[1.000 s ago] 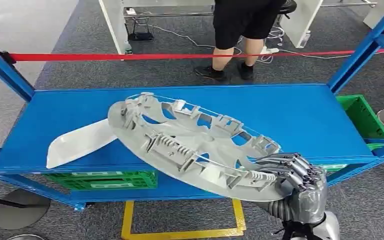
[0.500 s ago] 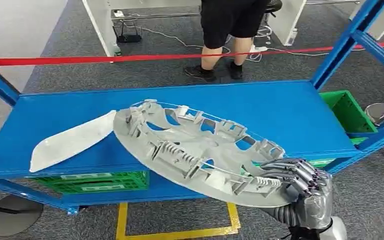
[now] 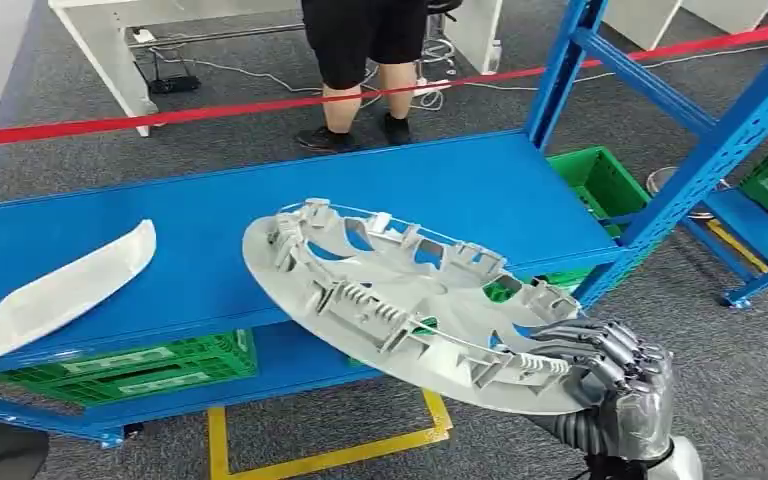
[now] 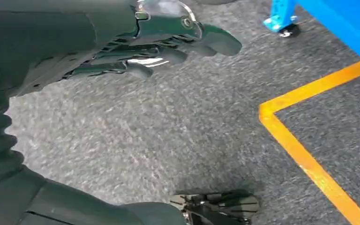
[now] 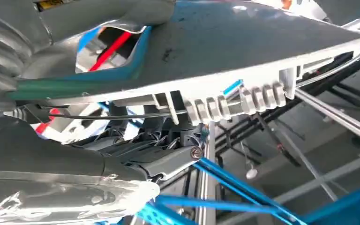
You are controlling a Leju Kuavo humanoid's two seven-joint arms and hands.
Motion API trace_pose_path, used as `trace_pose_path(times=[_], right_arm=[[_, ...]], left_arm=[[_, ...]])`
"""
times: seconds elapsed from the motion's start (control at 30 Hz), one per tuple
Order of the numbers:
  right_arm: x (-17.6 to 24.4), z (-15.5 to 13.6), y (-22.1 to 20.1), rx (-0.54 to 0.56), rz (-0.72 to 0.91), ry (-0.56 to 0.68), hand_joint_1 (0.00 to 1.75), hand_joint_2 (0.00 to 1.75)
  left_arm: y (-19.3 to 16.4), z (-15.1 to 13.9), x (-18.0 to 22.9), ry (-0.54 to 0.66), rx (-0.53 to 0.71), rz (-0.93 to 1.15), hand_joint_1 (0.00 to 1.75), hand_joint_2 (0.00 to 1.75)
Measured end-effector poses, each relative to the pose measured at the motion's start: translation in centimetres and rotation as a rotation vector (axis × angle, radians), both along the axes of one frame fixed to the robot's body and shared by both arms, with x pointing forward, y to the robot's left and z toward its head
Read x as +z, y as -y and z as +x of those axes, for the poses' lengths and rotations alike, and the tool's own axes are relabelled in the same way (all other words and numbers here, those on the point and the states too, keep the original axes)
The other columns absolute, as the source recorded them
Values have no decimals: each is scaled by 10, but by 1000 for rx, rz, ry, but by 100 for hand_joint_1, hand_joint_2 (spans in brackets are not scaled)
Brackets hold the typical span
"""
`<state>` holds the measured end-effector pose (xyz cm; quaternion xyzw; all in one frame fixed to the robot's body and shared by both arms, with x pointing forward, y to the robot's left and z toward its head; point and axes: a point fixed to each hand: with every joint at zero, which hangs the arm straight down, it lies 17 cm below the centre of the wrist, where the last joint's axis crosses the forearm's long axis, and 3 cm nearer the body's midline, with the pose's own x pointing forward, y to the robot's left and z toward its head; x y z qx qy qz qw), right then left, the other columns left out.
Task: Take the parts from the cabinet and place them on the table.
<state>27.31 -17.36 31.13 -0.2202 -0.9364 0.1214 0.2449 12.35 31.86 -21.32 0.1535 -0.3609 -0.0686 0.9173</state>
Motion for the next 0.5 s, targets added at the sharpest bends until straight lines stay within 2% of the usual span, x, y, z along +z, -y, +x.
trace_pose_path(times=[0.5], right_arm=[[4, -6, 20, -56, -6, 20, 115, 175]], left_arm=[[-1, 4, 0, 0, 2, 20, 0, 175]])
